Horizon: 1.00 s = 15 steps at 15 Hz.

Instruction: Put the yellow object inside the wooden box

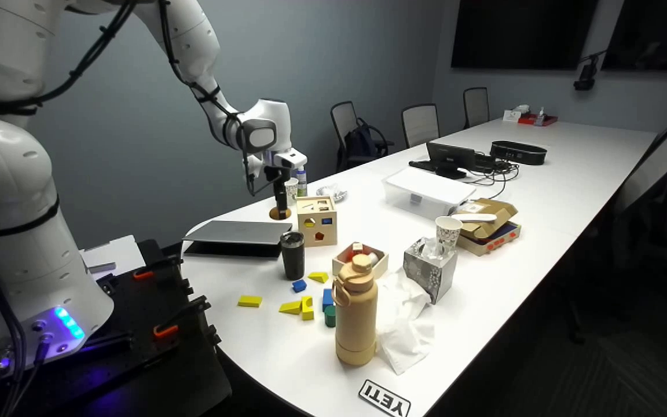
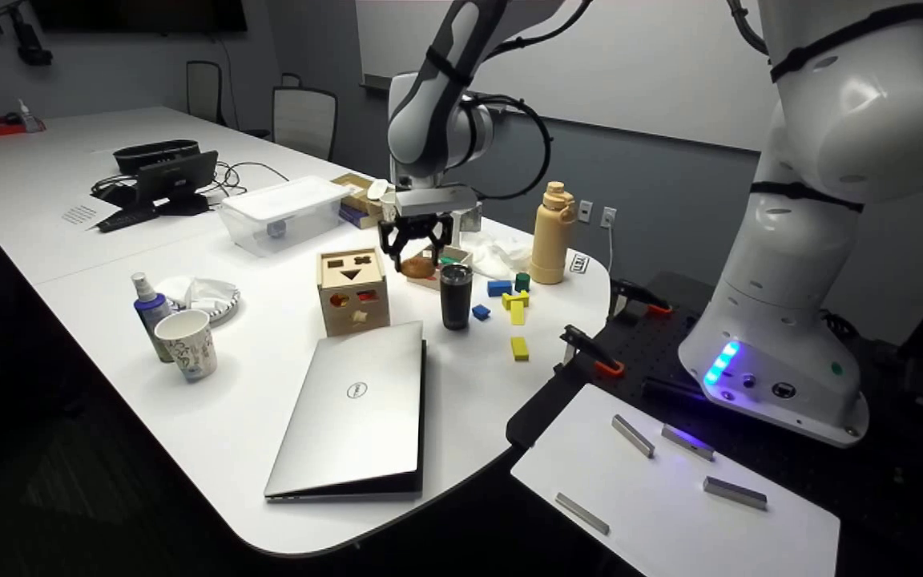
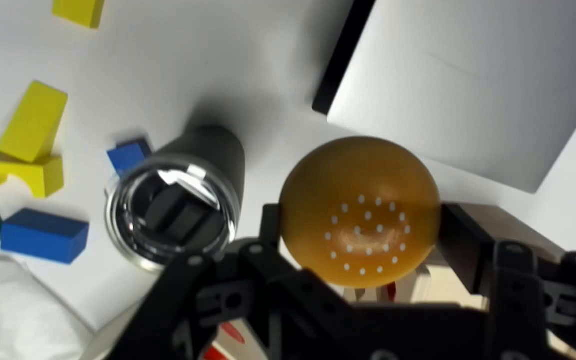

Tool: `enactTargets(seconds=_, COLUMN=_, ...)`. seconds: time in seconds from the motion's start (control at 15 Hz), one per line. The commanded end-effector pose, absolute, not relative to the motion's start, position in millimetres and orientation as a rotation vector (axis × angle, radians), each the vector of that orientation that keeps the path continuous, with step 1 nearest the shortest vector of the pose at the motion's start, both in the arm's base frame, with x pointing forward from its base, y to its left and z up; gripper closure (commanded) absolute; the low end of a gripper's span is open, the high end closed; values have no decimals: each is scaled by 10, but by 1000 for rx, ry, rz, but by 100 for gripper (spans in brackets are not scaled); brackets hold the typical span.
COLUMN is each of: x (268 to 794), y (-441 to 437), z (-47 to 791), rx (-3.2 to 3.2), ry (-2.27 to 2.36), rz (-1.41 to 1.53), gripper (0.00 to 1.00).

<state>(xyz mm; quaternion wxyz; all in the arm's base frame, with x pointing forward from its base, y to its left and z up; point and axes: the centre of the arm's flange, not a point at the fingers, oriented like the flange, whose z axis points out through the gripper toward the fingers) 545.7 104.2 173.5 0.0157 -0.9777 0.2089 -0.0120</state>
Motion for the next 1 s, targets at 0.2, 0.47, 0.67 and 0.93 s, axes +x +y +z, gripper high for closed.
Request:
enactTargets(seconds=0.2, x=6077, y=511, z=2125, rx=-3080, ry=688, rz=-278, gripper=47)
enactTargets(seconds=0.47, x=6389, y=71, z=2064, rx=-3110, ry=731, rz=-368, gripper=47)
enactTargets(seconds=0.67, x=6509, y=-155, z=1884, rx=-3140, ry=745, rz=-407, gripper=47)
enactTargets(seconds=0.93, x=6545, y=-447, z=1558, rx=-3176, ry=810, rz=-453, gripper=47)
